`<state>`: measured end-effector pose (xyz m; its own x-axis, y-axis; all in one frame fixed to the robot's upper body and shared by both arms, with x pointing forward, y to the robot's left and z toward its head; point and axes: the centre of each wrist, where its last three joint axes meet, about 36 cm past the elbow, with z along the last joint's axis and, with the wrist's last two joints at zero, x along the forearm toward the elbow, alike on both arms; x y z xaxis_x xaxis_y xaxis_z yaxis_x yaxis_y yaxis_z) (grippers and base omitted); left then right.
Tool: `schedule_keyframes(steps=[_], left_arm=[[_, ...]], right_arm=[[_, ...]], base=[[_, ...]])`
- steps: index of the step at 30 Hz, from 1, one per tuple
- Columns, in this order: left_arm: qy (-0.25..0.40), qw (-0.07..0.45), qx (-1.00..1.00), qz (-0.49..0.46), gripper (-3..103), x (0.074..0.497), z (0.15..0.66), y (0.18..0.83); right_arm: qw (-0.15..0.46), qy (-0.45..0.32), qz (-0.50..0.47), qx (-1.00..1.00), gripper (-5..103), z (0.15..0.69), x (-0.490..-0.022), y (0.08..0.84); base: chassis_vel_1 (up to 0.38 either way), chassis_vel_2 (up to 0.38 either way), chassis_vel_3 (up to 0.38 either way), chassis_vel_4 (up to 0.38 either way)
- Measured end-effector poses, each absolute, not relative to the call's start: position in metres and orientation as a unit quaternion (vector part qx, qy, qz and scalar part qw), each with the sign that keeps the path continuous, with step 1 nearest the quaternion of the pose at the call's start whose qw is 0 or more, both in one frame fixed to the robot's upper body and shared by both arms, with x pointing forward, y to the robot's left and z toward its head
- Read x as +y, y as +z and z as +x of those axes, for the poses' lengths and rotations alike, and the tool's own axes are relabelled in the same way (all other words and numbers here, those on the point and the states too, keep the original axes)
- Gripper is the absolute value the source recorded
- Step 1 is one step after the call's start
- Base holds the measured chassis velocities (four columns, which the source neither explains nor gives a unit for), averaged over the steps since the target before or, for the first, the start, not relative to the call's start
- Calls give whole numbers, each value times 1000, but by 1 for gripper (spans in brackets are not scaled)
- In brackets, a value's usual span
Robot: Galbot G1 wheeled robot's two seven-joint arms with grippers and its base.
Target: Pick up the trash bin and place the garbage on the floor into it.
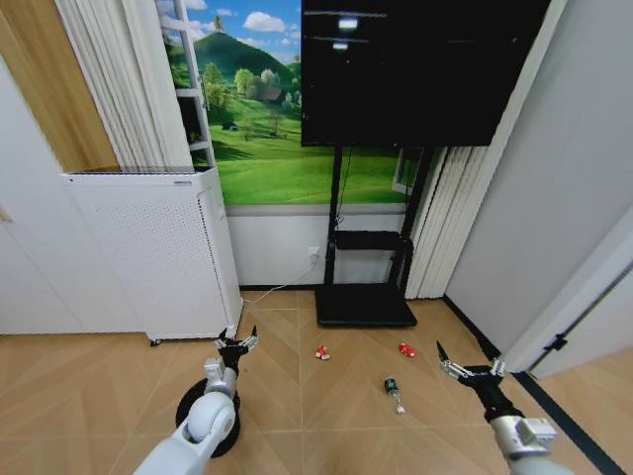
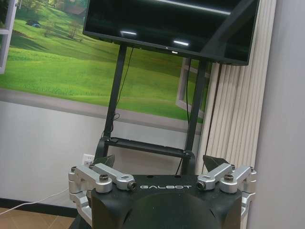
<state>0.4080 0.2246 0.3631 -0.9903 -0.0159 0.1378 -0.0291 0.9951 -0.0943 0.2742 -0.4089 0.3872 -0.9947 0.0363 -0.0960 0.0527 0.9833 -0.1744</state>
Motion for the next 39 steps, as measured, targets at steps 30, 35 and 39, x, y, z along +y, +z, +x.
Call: schedule_keyframes(steps=[30, 35, 39], left_arm=[[40, 67, -997, 8, 100, 227, 396, 366], [38, 69, -997, 9, 100, 230, 393, 366], [38, 70, -997, 10, 100, 231, 391, 365]], right_arm=[[57, -83, 17, 995, 100, 267, -406, 387], [51, -85, 17, 995, 100, 266, -405, 386], [47, -86, 19, 995, 100, 264, -404, 382]], base=[[0, 0, 0, 0], [0, 0, 0, 0], [0, 0, 0, 0]])
